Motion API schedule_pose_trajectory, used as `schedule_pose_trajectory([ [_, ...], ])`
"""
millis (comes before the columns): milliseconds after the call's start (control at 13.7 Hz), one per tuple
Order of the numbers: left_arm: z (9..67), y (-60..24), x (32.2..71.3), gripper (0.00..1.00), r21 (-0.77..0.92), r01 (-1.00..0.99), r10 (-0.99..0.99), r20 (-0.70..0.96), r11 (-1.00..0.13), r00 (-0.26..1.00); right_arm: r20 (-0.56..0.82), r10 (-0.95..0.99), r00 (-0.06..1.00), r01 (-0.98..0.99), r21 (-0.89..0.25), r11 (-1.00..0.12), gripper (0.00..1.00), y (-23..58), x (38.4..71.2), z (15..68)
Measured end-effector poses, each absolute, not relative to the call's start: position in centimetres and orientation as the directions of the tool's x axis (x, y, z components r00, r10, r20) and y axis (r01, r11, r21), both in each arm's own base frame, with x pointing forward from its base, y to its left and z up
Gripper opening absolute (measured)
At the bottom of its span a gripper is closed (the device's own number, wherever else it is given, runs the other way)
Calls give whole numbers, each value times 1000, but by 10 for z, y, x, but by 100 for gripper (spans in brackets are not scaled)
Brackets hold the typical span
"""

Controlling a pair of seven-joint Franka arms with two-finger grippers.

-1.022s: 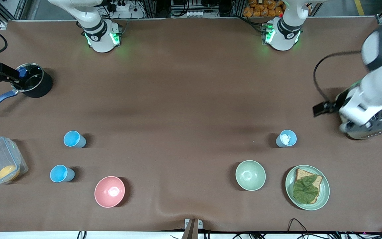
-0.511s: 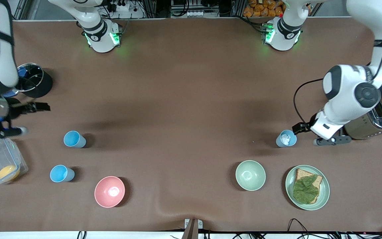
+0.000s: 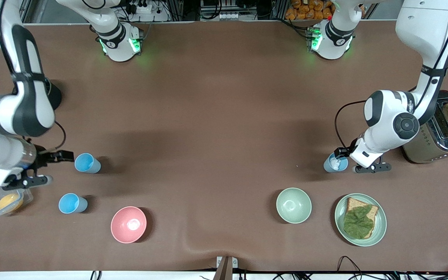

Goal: Stack blue cups with both arms
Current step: 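Grasp the tissue cup with the left gripper while the right gripper reaches a blue cup, then set the tissue cup mid-table with the left gripper while the right gripper lifts the cup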

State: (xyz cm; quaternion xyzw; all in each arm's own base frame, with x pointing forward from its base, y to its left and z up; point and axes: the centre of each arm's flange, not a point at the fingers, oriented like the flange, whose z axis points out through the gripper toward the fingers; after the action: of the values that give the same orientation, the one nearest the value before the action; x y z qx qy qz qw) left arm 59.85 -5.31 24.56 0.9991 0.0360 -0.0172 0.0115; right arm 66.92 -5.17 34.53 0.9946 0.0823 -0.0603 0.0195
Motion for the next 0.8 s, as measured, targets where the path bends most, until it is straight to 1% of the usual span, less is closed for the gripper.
schedule_pose_trajectory([
  [73, 244, -53, 600, 46, 23, 73, 73, -36, -997, 997, -117, 151, 982, 156, 32, -987, 100, -60, 669, 325],
  [219, 239, -54, 604, 23, 24, 73, 72, -39, -997, 997, -125, 108, 986, 112, 18, -994, 100, -85, 662, 294],
  [292, 238, -56, 606, 11, 26, 70, 69, -38, -997, 997, -130, 85, 988, 85, -5, -996, 100, -91, 658, 287],
  [365, 241, -61, 609, 3, 31, 62, 61, -32, -998, 998, -131, 70, 989, 67, -25, -997, 100, -92, 656, 284],
  [584, 245, -97, 606, 4, 55, 23, 20, -39, -998, 999, -139, 63, 988, 58, -40, -998, 100, -90, 653, 279],
  [803, 275, -195, 595, 4, 114, 15, 7, -68, -993, 998, -160, 75, 984, 68, -47, -997, 100, -97, 647, 265],
])
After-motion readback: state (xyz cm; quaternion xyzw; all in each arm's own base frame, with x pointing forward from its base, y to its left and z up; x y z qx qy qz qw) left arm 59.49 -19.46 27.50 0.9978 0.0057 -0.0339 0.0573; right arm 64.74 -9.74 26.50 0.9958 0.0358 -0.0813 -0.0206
